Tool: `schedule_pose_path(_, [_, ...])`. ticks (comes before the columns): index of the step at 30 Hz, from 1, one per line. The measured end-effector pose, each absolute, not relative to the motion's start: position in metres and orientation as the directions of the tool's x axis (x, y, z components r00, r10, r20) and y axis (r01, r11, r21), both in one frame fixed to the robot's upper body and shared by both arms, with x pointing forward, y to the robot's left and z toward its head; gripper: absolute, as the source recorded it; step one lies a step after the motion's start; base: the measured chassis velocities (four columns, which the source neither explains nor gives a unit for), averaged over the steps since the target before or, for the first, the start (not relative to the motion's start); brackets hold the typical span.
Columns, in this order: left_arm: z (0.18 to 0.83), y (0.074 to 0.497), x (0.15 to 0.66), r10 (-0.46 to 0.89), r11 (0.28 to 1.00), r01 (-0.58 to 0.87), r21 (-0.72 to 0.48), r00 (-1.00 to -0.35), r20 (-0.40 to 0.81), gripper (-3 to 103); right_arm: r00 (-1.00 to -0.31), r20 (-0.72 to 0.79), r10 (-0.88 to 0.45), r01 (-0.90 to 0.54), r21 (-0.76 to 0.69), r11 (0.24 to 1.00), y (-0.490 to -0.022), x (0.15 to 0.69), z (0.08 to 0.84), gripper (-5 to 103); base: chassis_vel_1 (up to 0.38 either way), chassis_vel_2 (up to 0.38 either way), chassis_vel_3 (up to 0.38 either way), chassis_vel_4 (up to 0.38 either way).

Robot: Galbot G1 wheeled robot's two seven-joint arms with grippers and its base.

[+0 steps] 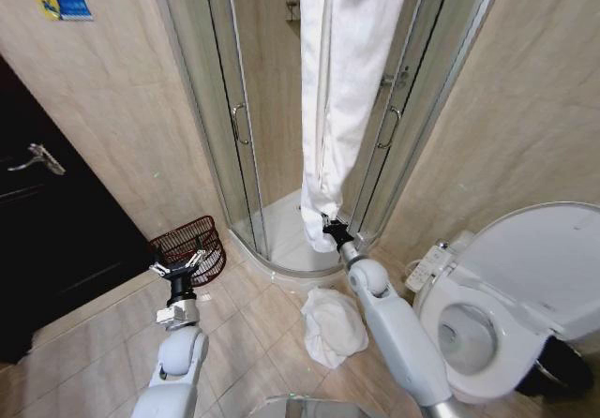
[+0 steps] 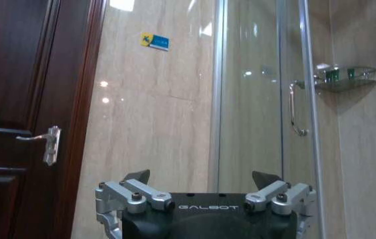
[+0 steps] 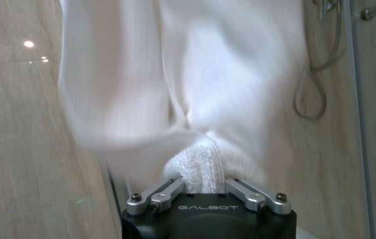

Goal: Discard the used towel into the hamper.

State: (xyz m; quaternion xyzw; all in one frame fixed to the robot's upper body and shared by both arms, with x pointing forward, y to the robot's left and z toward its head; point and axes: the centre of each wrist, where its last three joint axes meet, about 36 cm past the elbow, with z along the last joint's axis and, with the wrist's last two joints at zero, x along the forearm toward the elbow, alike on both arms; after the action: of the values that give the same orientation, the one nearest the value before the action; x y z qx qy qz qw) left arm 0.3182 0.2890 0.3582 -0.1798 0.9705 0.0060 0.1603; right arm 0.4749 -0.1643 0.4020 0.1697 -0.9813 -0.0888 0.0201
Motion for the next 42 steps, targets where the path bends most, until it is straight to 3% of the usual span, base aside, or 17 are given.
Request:
schedule_pose_path(26, [0.355, 0.293, 0.318, -0.343, 0.936, -0.349, -0.040, -0.884, -0.318, 100, -0.951, -0.057, -0.303, -0.308, 0.129, 0.943, -0.175, 0.466, 0.405, 7, 0.000, 0.000, 0.000, 0.000])
schedule_pose_path(31, [0.356, 0.290, 0.313, -0.344, 0.937, -0.348, -0.046, -0.887, -0.308, 100, -0.952, -0.128, -0.279, -0.293, 0.107, 0.950, -0.184, 0.438, 0.438, 7, 0.000, 0.000, 0.000, 0.000])
schedule_pose_path(42, [0.352, 0.290, 0.306, -0.332, 0.941, -0.336, -0.036, -0.903, -0.272, 100, -0.981, -0.089, -0.173, -0.178, 0.062, 0.982, -0.241, 0.383, 0.438, 7, 0.000, 0.000, 0.000, 0.000])
